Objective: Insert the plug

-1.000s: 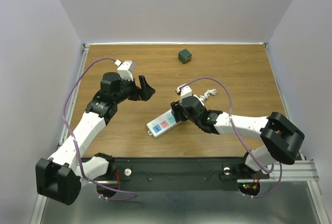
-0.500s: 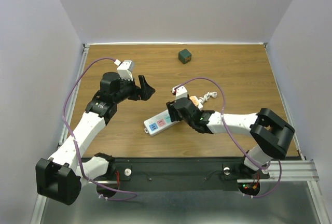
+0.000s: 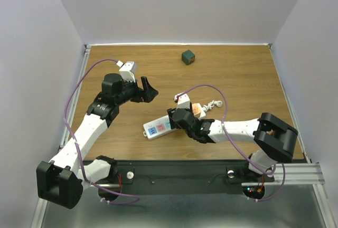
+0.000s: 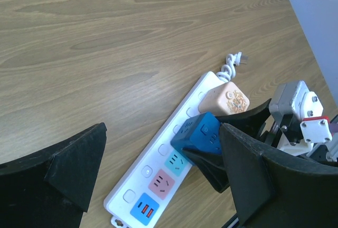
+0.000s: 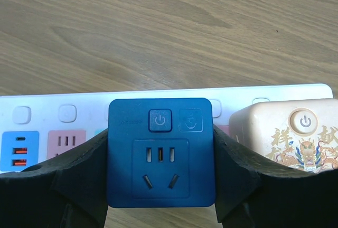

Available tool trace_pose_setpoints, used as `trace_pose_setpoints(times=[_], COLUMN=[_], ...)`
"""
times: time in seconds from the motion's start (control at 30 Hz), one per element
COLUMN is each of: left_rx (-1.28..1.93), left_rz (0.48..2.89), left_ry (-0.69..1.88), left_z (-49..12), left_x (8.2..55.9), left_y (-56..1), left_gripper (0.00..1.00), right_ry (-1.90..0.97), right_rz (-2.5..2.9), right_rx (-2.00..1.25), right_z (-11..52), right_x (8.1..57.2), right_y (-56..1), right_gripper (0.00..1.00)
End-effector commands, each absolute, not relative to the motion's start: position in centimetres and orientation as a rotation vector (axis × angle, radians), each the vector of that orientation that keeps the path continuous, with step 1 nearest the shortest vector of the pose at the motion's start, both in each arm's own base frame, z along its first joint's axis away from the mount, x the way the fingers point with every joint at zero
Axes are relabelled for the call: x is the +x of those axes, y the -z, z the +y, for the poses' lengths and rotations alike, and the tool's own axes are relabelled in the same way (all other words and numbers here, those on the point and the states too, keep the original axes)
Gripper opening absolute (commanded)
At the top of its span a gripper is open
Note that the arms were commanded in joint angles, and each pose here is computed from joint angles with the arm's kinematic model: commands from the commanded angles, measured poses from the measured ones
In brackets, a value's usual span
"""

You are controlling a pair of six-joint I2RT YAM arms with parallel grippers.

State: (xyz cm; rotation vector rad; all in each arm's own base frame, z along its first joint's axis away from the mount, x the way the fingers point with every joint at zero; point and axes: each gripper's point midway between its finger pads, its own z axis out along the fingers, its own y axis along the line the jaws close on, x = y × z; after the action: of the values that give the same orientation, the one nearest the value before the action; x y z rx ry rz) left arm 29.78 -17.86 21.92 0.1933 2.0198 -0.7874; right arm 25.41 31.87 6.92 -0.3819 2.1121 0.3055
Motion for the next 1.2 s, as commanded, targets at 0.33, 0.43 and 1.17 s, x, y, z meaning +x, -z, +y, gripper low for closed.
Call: trace_pose_setpoints(times=[0.33, 0.43, 1.17], left_rx=[0.208, 0.207, 0.161], left_rz=[1.976, 1.976, 1.987], left_ry=[0.815, 0.814, 0.783], left_z=[-18.1, -18.0, -17.3], left_x=[30.1, 30.0, 30.3], left_y=[-22.8, -22.8, -22.2], left_gripper=[0.99, 0.99, 0.98], right_ry=[0.097, 0.125, 0.203], right_rz=[2.493, 2.514, 2.391], right_rx=[-0.46, -0.475, -0.588], right_z=[23.6, 23.4, 26.6], right_x=[16.9, 16.3, 22.1], right_y=[5.2, 6.2, 4.7], right_gripper=[0.0, 0.01, 0.0])
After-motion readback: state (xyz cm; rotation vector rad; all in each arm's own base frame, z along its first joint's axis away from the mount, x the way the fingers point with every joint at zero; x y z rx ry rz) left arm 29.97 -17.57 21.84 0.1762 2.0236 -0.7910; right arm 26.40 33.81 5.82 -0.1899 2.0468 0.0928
